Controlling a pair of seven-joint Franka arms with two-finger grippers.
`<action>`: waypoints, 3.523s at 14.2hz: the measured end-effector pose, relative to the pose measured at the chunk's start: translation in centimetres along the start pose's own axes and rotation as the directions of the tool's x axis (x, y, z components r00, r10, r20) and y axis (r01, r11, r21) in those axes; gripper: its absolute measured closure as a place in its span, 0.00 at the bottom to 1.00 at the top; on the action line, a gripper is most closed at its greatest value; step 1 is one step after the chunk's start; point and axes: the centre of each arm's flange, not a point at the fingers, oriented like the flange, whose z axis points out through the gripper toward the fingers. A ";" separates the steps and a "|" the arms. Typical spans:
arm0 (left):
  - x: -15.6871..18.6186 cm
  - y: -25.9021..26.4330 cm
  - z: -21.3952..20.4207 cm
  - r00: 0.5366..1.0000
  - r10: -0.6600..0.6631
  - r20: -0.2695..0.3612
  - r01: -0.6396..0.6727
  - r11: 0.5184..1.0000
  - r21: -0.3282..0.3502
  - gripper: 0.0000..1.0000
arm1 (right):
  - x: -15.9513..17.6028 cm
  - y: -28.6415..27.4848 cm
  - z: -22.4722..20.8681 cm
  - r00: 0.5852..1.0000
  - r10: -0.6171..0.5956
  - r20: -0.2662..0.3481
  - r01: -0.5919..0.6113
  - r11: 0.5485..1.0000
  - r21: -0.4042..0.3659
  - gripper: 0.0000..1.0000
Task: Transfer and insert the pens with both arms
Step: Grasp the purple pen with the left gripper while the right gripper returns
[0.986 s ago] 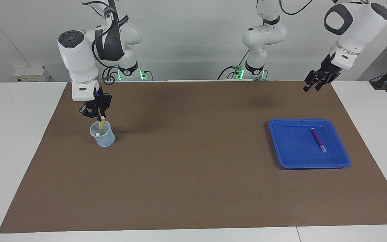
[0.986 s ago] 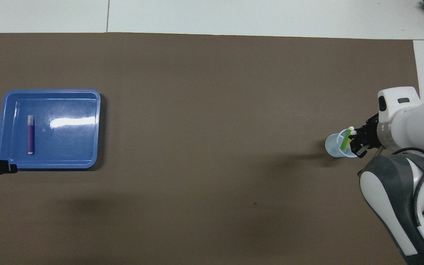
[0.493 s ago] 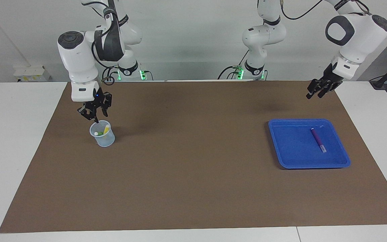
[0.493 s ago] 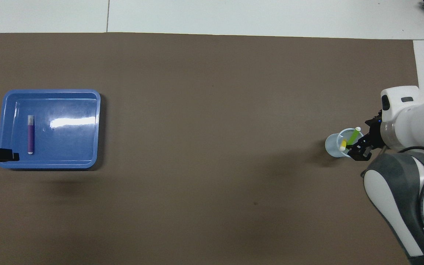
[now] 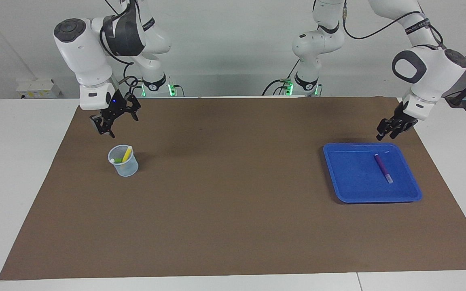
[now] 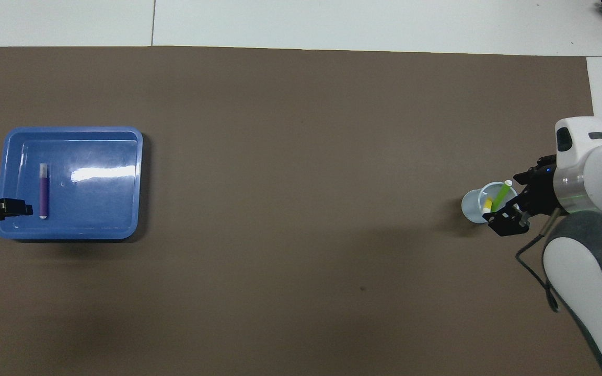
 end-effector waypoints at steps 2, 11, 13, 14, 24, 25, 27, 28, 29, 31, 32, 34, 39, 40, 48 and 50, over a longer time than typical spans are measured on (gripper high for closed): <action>0.5 -0.4 0.8 1.000 0.012 -0.013 -0.012 1.000 0.008 0.30 | 1.9 -2.3 0.2 0.994 0.105 -0.014 -0.105 0.994 0.028 0.00; 3.6 -2.4 6.8 0.998 0.039 -0.047 -0.036 0.998 0.050 0.30 | 6.3 -8.9 0.5 0.859 0.512 0.002 -0.504 0.845 0.180 0.00; 4.2 -2.4 8.1 0.998 0.043 -0.050 -0.040 0.998 0.056 0.33 | 6.7 -9.6 0.5 0.815 0.579 0.018 -0.569 0.794 0.214 0.00; 4.4 -2.4 8.7 0.998 0.045 -0.049 -0.043 0.997 0.058 0.30 | 6.9 -10.0 0.5 0.794 0.607 0.027 -0.596 0.770 0.228 0.00; 6.2 -0.9 11.2 0.994 0.081 -0.067 -0.076 0.995 0.069 0.40 | 9.7 -13.4 -0.2 0.527 0.845 0.092 -0.812 0.469 0.347 0.00; 6.2 -0.9 11.4 0.994 0.081 -0.068 -0.076 0.995 0.070 0.40 | 9.9 -13.6 -0.2 0.498 0.861 0.102 -0.826 0.436 0.357 0.00; 6.2 -0.9 11.4 0.994 0.081 -0.069 -0.076 0.995 0.071 0.40 | 10.2 -13.9 -0.3 0.436 0.892 0.118 -0.852 0.368 0.373 0.00; 6.2 -0.9 11.4 0.994 0.080 -0.069 -0.076 0.995 0.071 0.41 | 10.4 -14.1 -0.3 0.415 0.901 0.123 -0.859 0.344 0.378 0.00; 6.2 -1.0 11.4 0.994 0.080 -0.069 -0.075 0.995 0.071 0.40 | 10.6 -14.4 -0.3 0.402 0.906 0.128 -0.863 0.329 0.382 0.00; 6.3 -1.1 11.3 0.994 0.078 -0.071 -0.073 0.995 0.072 0.47 | 10.8 -14.7 -0.4 0.386 0.913 0.135 -0.869 0.311 0.386 0.00; 6.2 -1.1 11.3 0.994 0.077 -0.071 -0.072 0.995 0.072 0.50 | 10.8 -14.7 -0.3 0.381 0.914 0.137 -0.871 0.305 0.385 0.00; 6.2 -1.2 11.3 0.995 0.076 -0.071 -0.071 0.995 0.072 0.50 | 10.8 -14.7 -0.3 0.379 0.915 0.139 -0.872 0.303 0.385 0.00; 6.4 -1.0 11.1 0.994 0.080 -0.074 -0.075 0.995 0.072 0.82 | 10.7 -14.7 -0.3 0.379 0.915 0.139 -0.872 0.302 0.385 0.00; 6.4 -1.0 11.1 0.994 0.080 -0.074 -0.075 0.995 0.072 0.83 | 10.7 -14.7 -0.2 0.379 0.915 0.139 -0.872 0.302 0.385 0.00; 6.7 -1.0 10.7 0.996 0.071 -0.057 -0.067 0.996 0.064 0.83 | 10.7 -14.7 -0.2 0.378 0.915 0.140 -0.873 0.302 0.384 0.00; 7.6 -0.8 9.1 0.999 0.042 -0.029 -0.041 0.998 0.047 0.83 | 10.7 -14.7 -0.2 0.378 0.915 0.140 -0.873 0.302 0.384 0.00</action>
